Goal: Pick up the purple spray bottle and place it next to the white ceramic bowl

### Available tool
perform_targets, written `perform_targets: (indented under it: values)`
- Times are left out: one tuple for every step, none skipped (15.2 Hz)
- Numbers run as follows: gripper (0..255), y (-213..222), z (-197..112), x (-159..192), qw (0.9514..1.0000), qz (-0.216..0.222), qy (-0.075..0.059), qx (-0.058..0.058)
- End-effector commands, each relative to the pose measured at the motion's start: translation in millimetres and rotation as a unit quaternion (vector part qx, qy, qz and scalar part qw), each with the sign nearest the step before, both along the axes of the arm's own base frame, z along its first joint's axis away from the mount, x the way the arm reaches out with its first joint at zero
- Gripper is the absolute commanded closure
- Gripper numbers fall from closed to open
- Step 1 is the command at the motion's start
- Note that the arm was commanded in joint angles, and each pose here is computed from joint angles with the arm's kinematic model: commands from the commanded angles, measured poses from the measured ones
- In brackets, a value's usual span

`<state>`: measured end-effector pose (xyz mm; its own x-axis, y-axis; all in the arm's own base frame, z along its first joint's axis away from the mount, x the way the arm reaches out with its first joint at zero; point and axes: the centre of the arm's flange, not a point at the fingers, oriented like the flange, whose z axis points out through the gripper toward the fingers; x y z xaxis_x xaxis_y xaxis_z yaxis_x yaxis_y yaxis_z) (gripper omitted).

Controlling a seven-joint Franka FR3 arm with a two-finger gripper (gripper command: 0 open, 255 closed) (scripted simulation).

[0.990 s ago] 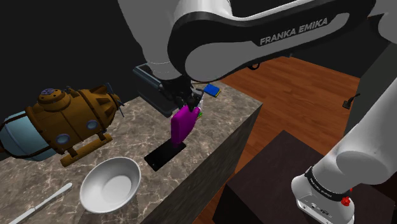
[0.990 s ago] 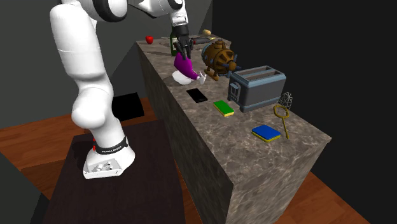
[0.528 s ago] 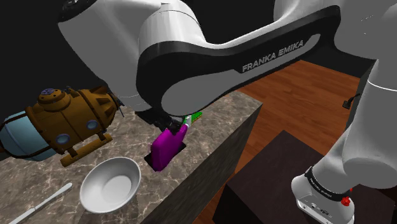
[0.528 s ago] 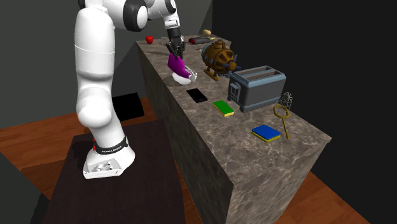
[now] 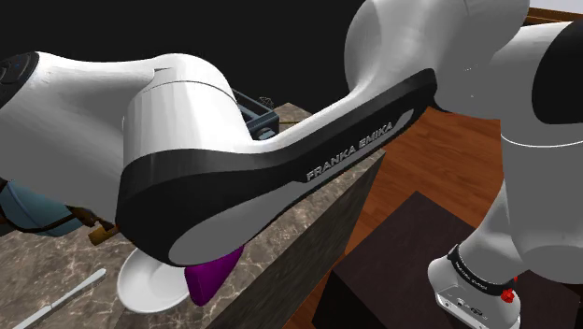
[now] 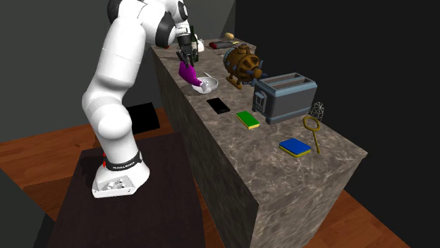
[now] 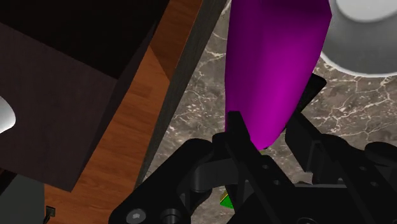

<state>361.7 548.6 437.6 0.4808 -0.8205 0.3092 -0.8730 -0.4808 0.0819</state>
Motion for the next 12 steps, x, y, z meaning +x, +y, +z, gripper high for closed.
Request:
perform_targets:
  values:
    - [255, 7, -7, -2, 1.0, -0.001, -0.001, 0.0]
    - [255, 7, -13, -2, 1.0, -0.001, -0.001, 0.0]
    - [255, 7, -18, -2, 1.0, -0.001, -0.001, 0.0]
    - [255, 7, -23, -2, 1.0, -0.001, -0.001, 0.0]
    - [255, 7, -29, -2, 1.0, -0.001, -0.001, 0.0]
    - [255, 7, -34, -2, 1.0, -0.001, -0.001, 0.0]
    - [255, 7, -39, -2, 1.0, -0.001, -0.001, 0.0]
    - [255, 7, -44, -2, 1.0, -0.001, -0.001, 0.0]
    - [255, 7, -50, -2, 1.0, -0.001, -0.001, 0.0]
    - [255, 7, -55, -2, 1.0, -0.001, -0.001, 0.0]
    - [255, 7, -60, -2, 1.0, -0.001, -0.001, 0.0]
    - [255, 7, -65, -2, 1.0, -0.001, -0.001, 0.0]
